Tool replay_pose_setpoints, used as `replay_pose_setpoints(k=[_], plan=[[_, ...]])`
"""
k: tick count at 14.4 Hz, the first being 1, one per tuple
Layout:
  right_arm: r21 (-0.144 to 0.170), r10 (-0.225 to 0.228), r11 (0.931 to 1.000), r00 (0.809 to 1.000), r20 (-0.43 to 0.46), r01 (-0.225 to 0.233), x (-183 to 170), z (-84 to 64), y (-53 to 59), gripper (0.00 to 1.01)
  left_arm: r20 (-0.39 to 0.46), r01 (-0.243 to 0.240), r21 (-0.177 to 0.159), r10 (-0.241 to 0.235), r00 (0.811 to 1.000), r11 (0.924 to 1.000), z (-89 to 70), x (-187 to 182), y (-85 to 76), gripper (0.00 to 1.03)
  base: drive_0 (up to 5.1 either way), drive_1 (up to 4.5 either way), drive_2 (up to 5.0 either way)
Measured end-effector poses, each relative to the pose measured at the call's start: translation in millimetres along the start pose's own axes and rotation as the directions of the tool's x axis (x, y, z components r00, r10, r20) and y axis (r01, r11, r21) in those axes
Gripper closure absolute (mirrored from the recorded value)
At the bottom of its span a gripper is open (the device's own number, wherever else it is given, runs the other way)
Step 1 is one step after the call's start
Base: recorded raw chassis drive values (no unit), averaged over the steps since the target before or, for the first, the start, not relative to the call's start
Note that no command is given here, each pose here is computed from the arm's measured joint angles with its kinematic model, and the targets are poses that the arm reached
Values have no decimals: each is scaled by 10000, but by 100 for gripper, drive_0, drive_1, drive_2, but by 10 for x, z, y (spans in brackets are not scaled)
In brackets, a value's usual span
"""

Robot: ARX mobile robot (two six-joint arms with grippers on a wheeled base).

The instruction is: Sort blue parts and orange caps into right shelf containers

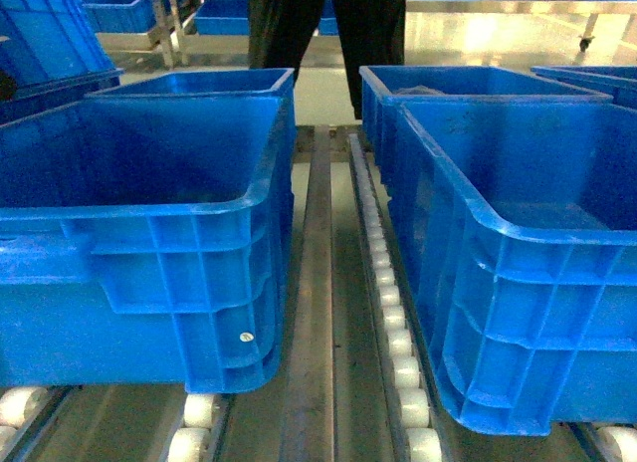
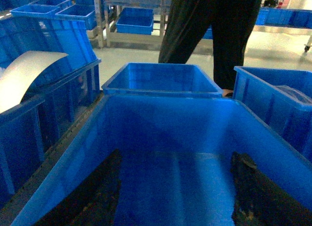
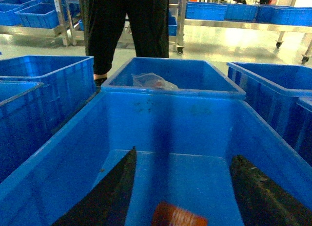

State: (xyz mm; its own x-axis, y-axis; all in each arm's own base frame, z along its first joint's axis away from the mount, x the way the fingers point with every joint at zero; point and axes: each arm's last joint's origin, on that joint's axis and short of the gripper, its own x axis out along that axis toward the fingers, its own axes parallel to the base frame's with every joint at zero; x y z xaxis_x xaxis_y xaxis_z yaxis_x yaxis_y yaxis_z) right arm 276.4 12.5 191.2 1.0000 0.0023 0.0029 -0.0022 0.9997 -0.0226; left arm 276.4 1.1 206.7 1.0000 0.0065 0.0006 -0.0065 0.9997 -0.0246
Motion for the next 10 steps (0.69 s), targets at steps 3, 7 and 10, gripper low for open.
replay_pose_setpoints(k=[3, 7, 10], plan=[[74, -108, 9999, 9999, -121, 109, -323, -93, -132, 74, -66, 56, 69, -56, 10000, 10000, -123, -337, -4, 73, 0, 0, 0], [113, -74, 9999, 9999, -124, 75, -706, -161, -130, 98, -77, 48, 73, -48, 10000, 10000, -237, -711, 1, 101, 0, 0, 0], [113, -67, 9999, 9991, -417, 72, -1060, -335, -123, 98, -161, 47, 73, -46, 9999, 10000, -329, -1048, 5, 101, 0, 0, 0]])
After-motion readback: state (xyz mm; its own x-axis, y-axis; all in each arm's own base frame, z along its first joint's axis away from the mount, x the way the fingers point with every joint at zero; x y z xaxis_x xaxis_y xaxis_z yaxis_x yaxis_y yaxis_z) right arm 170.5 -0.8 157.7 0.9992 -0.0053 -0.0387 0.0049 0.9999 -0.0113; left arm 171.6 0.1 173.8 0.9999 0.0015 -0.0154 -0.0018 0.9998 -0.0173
